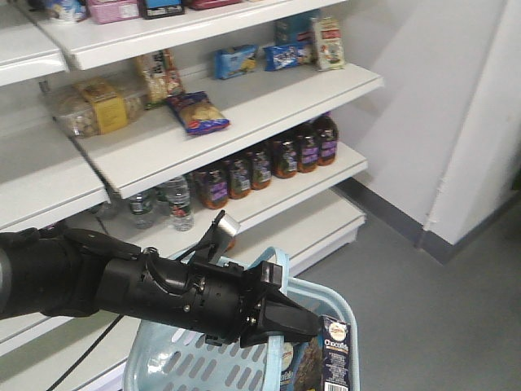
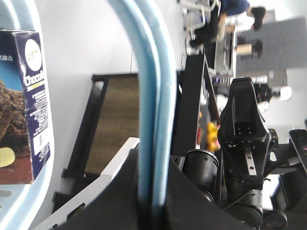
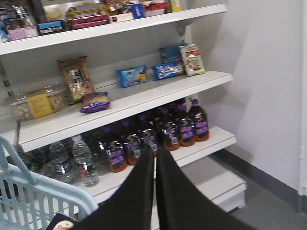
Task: Left arm holds basket, right arm returns cookies
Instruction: 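Hold the basket with the left gripper while turning toward the snack shelves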
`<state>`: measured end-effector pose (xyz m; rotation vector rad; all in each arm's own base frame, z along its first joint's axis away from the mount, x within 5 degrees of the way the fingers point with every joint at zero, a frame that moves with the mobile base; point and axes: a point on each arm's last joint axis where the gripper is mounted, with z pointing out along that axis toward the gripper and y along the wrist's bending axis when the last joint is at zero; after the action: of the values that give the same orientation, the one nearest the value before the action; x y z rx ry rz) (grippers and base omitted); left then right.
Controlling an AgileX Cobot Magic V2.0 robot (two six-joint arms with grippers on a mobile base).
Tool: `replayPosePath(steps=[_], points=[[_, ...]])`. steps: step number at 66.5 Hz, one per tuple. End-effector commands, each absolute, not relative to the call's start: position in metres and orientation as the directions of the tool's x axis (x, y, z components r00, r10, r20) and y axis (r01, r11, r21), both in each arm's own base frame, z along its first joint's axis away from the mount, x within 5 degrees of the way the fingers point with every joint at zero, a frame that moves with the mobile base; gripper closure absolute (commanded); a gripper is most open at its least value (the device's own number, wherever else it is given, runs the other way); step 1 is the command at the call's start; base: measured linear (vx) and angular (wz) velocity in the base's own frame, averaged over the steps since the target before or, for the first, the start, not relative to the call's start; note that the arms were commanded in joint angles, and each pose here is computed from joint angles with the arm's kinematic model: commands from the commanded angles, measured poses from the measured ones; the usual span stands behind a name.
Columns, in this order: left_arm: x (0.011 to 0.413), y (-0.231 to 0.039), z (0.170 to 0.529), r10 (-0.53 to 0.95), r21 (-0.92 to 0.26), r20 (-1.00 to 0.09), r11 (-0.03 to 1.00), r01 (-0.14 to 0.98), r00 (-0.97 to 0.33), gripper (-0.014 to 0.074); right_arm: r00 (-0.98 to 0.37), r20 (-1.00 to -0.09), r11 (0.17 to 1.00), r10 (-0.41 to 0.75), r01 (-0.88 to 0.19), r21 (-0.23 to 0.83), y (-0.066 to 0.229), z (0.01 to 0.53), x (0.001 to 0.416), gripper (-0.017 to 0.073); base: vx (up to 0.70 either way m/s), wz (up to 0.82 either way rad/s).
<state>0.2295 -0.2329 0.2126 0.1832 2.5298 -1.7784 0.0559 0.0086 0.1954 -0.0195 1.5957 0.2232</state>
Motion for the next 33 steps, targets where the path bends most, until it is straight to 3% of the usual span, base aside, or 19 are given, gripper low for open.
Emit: replayPosePath(steps=[1, 33], points=[[0.226, -0.2358, 0.2424, 0.068, -0.968, -0.13, 0.209, 0.142, -0.989, 0.06, 0.045, -0.99, 0.979, 0.132, -0.161, 0.123, 0.0086, 0.2035, 0.0552, 0.0568, 0.17, 0.71], [0.226, -0.2358, 0.2424, 0.069, -0.968, -0.13, 0.209, 0.142, -0.989, 0.06, 0.045, -0.99, 0.979, 0.132, -0.161, 0.123, 0.0086, 0.2035, 0.0552, 0.0568, 0.16, 0.62]])
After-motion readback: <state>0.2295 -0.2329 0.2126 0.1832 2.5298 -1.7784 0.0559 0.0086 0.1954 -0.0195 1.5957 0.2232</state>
